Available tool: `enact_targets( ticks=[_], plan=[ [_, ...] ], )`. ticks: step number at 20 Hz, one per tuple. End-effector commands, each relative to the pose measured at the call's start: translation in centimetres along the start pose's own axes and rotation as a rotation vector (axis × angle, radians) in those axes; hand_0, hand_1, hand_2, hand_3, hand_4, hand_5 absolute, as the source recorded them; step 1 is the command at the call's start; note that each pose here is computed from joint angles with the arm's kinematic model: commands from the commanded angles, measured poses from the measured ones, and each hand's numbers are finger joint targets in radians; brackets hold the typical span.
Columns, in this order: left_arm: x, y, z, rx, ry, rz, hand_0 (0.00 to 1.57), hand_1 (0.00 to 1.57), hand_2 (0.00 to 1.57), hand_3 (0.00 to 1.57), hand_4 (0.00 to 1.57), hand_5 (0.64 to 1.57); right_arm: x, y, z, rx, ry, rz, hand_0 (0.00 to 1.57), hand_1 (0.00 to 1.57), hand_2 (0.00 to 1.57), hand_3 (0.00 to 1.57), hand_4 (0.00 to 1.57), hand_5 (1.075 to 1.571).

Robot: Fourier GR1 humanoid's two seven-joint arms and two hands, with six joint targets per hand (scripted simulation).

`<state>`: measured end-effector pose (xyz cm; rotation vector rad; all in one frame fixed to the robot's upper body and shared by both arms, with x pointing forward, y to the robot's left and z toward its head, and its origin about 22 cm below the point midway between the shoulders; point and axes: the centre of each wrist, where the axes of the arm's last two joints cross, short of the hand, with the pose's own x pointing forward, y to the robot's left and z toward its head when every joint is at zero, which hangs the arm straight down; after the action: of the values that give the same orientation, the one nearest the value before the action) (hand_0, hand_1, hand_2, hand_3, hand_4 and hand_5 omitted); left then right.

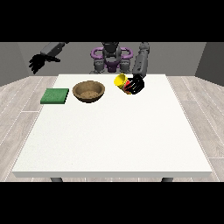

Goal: Pick the cup and pour the ball into the bowl, then pick the bowl and place it on the pad

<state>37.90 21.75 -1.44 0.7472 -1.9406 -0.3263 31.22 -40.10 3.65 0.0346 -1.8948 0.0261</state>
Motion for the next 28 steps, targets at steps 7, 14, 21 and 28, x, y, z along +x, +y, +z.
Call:
enact_targets(
  ticks=[7,14,21,28],
  plan=[
    [5.7,-6.2,0.6,-0.255,-0.014,-0.290,1.37,1.37,1.57,1.57,1.14,1.566,-4.9,-2.4,5.7,-0.163,0.257,0.008,0.00,0.00,0.00,0.00,0.00,1.558],
    [8.7,-8.4,3.6,-0.354,-0.085,-0.317,1.37,1.37,1.57,1.57,1.11,1.566,-5.7,-6.2,11.1,-0.245,0.272,0.043,0.00,0.00,0.08,0.00,0.00,1.554],
    [10.2,-9.2,2.9,-0.392,-0.143,-0.512,1.02,1.02,1.57,1.57,0.95,1.570,-6.3,-4.1,8.9,-0.194,0.310,0.019,0.00,0.00,0.05,0.00,0.00,1.550],
    [15.5,-10.3,1.6,-0.318,-0.312,-0.648,0.55,0.55,1.57,1.57,0.93,1.565,-4.2,-4.9,4.1,-0.190,0.211,0.046,0.00,0.00,0.00,0.18,0.00,1.534]
  ],
)
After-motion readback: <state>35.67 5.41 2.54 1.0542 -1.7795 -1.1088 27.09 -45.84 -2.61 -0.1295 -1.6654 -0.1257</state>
